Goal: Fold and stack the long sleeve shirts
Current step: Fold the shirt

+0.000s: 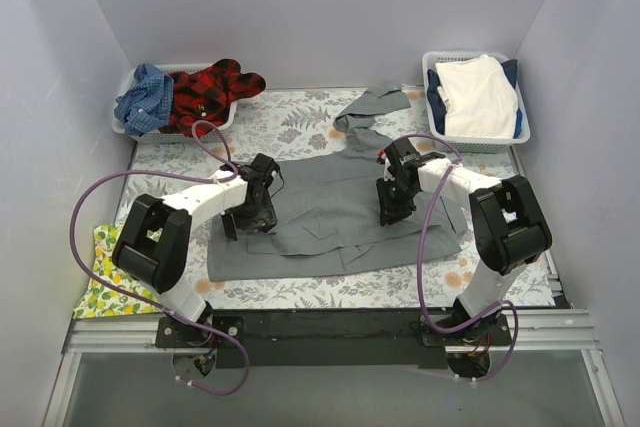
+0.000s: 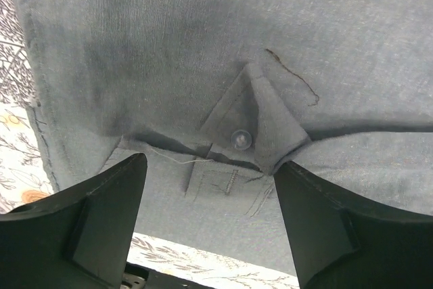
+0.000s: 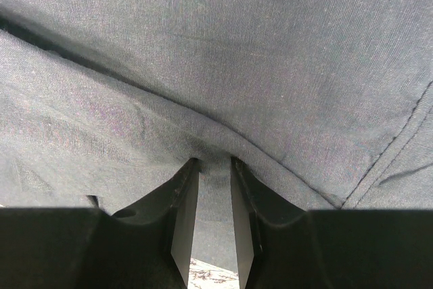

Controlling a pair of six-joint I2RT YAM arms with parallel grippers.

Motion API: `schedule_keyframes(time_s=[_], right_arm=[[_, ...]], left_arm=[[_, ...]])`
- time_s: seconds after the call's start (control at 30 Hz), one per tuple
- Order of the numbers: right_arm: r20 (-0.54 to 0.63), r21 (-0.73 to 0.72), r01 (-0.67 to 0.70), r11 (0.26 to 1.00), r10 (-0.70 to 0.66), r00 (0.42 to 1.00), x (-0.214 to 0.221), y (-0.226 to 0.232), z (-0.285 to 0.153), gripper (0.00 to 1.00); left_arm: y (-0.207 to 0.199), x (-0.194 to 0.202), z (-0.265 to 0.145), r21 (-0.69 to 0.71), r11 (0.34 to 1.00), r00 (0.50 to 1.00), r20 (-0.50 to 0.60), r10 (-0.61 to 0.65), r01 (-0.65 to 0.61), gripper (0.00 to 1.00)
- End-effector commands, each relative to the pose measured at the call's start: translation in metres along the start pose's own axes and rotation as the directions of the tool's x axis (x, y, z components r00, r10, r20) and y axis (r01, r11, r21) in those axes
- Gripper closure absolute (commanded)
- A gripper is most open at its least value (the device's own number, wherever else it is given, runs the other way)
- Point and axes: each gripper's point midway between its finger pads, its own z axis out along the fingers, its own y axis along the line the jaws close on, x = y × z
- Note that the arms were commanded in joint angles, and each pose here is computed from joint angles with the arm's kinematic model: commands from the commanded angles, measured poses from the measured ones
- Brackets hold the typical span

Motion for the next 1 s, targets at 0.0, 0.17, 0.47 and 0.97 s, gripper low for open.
schedule_keyframes(time_s=[0.0,0.17,0.47,0.97], right_arm=[[0.005,0.054,-0.013,0.998,0.013,1.0,-0.003,-0.011,-0.003,0.66],[-0.001,0.05,-0.008,0.999,0.008,1.0,-0.001,-0.011,-0.002,0.66],[-0.006,0.046,-0.008,0.999,0.009,1.0,-0.001,-0.011,-0.001,0.66],[0.001,0.059,-0.005,0.998,0.005,1.0,-0.003,-0.012,-0.003,0.66]], left_arm=[[0.009,-0.001,0.001,-0.036,0.999,0.999,0.027,-0.018,0.019,0.24],[0.001,-0.027,-0.033,0.054,0.993,0.985,0.134,-0.11,0.103,0.23],[-0.001,-0.031,-0.042,0.114,0.98,0.974,0.139,-0.18,0.164,0.49],[-0.018,-0.021,0.008,0.129,0.988,0.995,0.044,-0.093,0.087,0.56]])
